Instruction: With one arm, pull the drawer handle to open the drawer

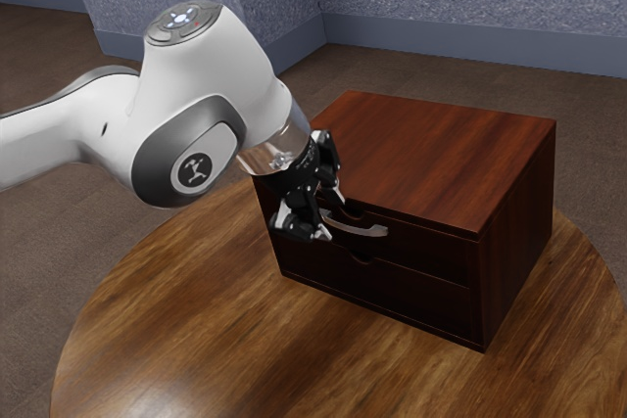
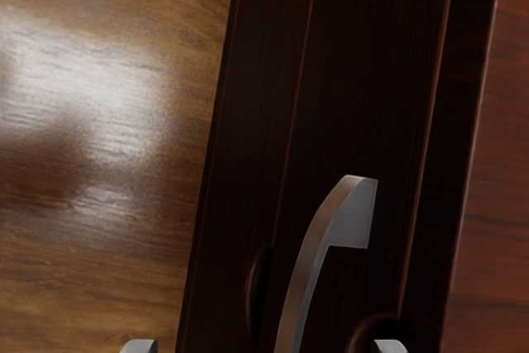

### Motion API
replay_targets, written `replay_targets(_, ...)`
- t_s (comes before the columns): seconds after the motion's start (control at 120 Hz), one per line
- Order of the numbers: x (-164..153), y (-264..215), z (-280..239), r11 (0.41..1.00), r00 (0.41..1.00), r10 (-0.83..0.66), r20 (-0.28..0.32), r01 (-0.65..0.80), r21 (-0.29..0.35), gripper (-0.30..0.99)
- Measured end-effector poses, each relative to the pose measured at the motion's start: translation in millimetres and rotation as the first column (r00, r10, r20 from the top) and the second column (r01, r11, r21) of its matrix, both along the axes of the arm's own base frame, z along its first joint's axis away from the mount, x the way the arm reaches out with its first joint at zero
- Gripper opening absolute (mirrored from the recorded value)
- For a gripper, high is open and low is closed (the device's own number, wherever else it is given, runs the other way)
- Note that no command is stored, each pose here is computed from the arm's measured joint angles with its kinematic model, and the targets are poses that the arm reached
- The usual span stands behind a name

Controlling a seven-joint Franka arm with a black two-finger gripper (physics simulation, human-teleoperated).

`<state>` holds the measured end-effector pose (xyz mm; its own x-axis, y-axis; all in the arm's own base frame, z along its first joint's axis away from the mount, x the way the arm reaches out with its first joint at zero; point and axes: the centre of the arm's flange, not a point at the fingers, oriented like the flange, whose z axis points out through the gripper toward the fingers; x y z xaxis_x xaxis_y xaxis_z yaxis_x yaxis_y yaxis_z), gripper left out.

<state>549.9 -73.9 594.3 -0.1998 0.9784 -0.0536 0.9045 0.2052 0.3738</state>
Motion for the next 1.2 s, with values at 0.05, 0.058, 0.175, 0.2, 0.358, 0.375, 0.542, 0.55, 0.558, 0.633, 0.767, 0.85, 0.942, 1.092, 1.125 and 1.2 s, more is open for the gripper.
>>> replay_targets(0.05,0,0,-1,1.0,1.0,-0.001,-0.002,0.001,0.0,0.29)
replay_targets(0.058,0,0,-1,1.0,1.0,-0.001,-0.003,0.001,0.0,0.28)
replay_targets(0.175,3,1,-7,1.0,1.0,-0.001,-0.012,0.001,0.0,0.27)
replay_targets(0.2,3,1,-7,1.0,1.0,-0.001,-0.012,0.001,0.0,0.27)
replay_targets(0.358,4,1,-10,1.0,1.0,-0.002,-0.017,0.002,0.0,0.26)
replay_targets(0.375,5,1,-10,1.0,1.0,-0.003,-0.018,0.003,0.0,0.26)
replay_targets(0.542,7,2,-15,1.0,1.0,-0.003,-0.026,0.003,0.0,0.25)
replay_targets(0.55,7,2,-16,1.0,1.0,-0.003,-0.026,0.003,0.0,0.25)
replay_targets(0.558,7,2,-16,1.0,1.0,-0.003,-0.026,0.003,0.0,0.25)
replay_targets(0.633,8,2,-18,1.0,1.0,-0.003,-0.03,0.003,0.0,0.24)
replay_targets(0.767,9,2,-22,1.0,0.999,-0.004,-0.037,0.004,0.0,0.24)
replay_targets(0.85,9,2,-24,1.0,0.999,-0.003,-0.039,0.003,0.0,0.24)
replay_targets(0.942,10,3,-24,1.0,0.999,-0.004,-0.04,0.004,0.0,0.24)
replay_targets(1.092,9,2,-25,1.0,0.999,-0.004,-0.041,0.004,0.0,0.24)
replay_targets(1.125,9,2,-25,1.0,0.999,-0.004,-0.041,0.004,0.0,0.24)
replay_targets(1.2,9,2,-27,1.0,0.999,-0.005,-0.046,0.005,0.001,0.23)
